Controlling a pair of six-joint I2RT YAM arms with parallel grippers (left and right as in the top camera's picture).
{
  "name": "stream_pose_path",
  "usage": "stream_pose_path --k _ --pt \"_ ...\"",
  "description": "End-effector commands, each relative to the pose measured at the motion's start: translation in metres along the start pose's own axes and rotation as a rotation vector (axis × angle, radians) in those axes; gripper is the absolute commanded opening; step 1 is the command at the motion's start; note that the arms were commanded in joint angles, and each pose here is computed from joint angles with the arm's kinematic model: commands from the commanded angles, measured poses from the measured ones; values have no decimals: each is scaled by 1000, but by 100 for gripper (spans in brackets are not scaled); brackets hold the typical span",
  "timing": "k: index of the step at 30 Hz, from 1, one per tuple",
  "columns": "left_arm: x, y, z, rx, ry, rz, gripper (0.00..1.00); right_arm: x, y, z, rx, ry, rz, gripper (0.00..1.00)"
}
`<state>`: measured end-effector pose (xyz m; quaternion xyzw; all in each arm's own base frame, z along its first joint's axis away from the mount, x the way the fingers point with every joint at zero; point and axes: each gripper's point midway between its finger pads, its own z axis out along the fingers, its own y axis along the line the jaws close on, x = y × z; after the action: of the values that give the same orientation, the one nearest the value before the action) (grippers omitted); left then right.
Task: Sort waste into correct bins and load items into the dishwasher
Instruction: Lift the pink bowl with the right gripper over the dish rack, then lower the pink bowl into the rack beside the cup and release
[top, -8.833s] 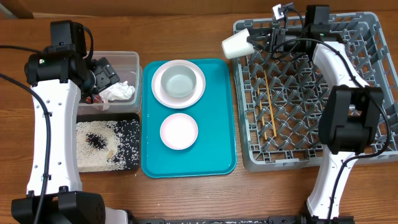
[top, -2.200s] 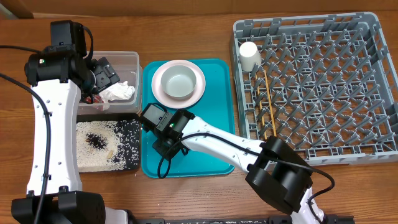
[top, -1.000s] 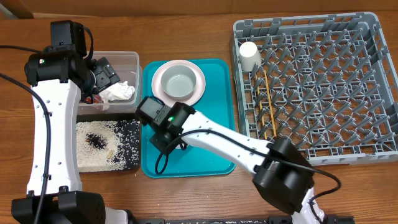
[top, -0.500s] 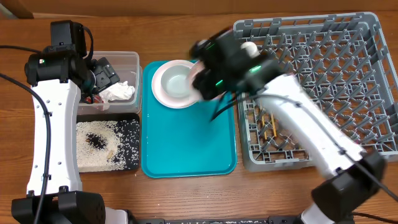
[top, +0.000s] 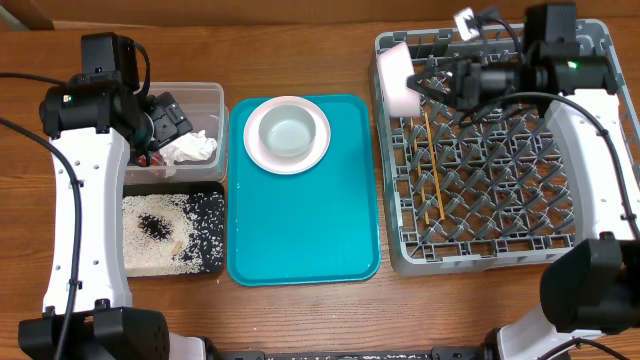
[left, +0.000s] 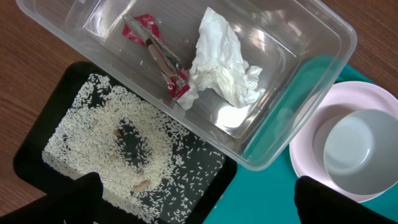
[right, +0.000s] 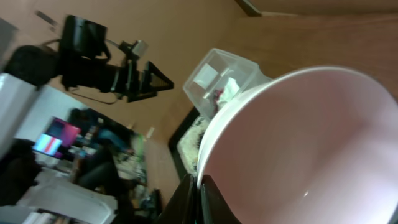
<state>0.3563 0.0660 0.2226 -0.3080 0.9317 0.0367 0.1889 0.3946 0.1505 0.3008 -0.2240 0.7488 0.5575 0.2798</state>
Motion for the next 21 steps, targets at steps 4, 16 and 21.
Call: stream_pose_path --k 4,16,21 --pt "-5 0 -1 -2 -12 3 100 11 -5 -28 -205 -135 -64 4" --pt "-5 0 -1 -2 -12 3 100 28 -41 -24 -193 -147 -119 4" --pt "-5 0 -1 -2 -12 3 100 32 -54 -17 -200 -141 -107 4"
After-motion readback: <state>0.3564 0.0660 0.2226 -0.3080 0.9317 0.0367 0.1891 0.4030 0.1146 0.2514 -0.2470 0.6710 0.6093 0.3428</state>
